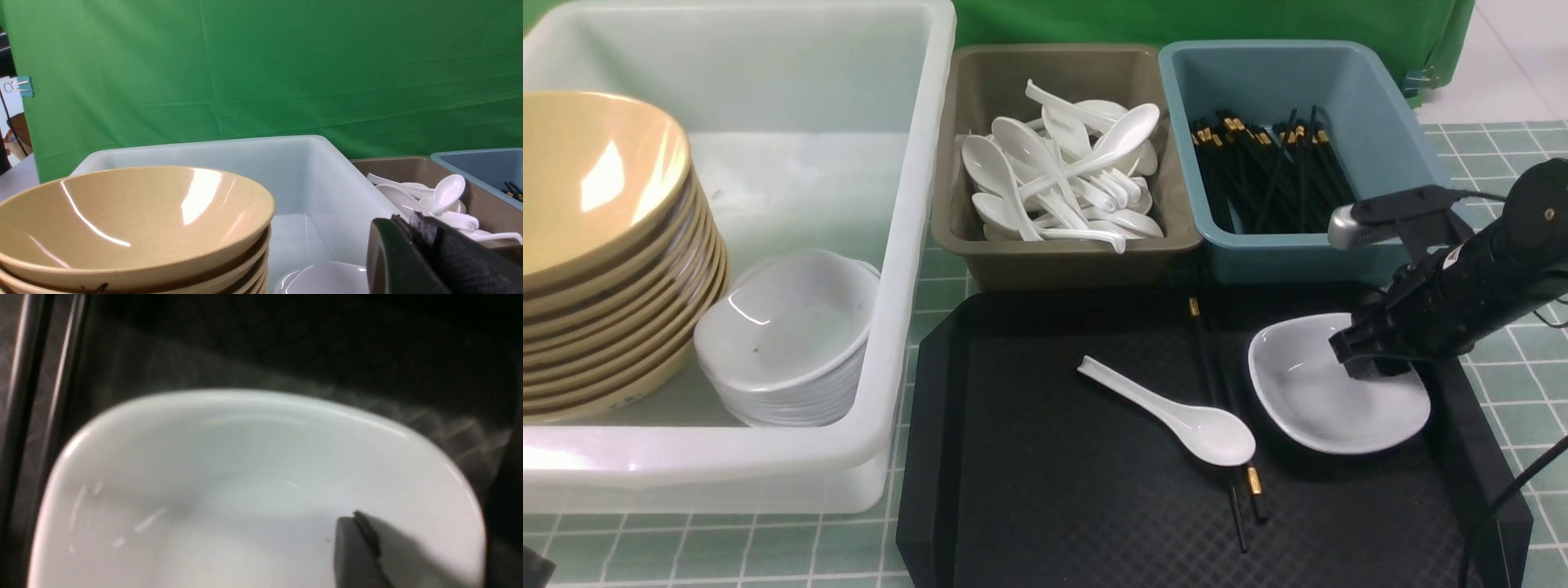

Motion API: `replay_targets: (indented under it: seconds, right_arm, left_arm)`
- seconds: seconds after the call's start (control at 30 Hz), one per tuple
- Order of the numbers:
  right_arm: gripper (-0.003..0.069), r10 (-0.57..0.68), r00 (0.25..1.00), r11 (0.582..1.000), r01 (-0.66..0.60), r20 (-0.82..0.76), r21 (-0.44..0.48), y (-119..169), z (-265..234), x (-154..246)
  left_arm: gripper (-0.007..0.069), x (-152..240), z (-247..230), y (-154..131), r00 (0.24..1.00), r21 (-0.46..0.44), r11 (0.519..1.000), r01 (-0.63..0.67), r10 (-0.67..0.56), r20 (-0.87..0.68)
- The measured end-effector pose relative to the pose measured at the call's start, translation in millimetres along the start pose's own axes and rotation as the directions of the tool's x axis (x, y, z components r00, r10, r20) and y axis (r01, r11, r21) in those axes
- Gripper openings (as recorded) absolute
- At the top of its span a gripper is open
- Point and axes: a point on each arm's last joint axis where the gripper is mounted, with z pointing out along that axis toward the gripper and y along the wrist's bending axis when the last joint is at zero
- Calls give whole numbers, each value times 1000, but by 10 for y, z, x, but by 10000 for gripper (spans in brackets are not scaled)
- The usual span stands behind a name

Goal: On blue table put chopsticks spoon bowls plates into blue grey white boxes.
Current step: 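Reach for and grasp the small white dish on the black tray, then place the white bowl into the white bin on top of the stacked bowls with the right gripper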

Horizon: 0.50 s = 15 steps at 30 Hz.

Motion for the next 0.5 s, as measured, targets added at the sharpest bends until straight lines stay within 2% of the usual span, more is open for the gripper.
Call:
replay_targets:
  seconds: [0.1,0.2,0.3,0.37,0.4,0.43,0.5]
  right_arm:
    - [230,-3,999,1000,2,-32,-24,25,-28,27]
    - [213,-17,999,999,16,-36,-33,39,-86,32]
    - [139,-28,999,998,26,-34,-60,92,-326,49]
    - [101,-30,1000,997,30,0,-71,127,-489,42]
    - [75,-48,996,996,54,74,-75,175,-747,17]
    - [74,-52,996,995,57,74,-76,177,-747,16]
    - [72,-99,969,990,119,228,-75,317,-1149,-89]
  left_arm:
    - [5,0,0,0,1000,0,1000,0,0,0]
    - [5,0,0,0,1000,0,1000,0,0,0]
    - [5,6,0,0,1000,0,1000,0,0,-7]
    - [5,8,0,0,1000,0,1000,0,0,-9]
    - [5,10,0,0,1000,0,1000,0,0,-11]
    - [5,10,0,0,1000,0,1000,0,0,-11]
    - [5,10,0,1,1000,-1,1000,-6,6,-11]
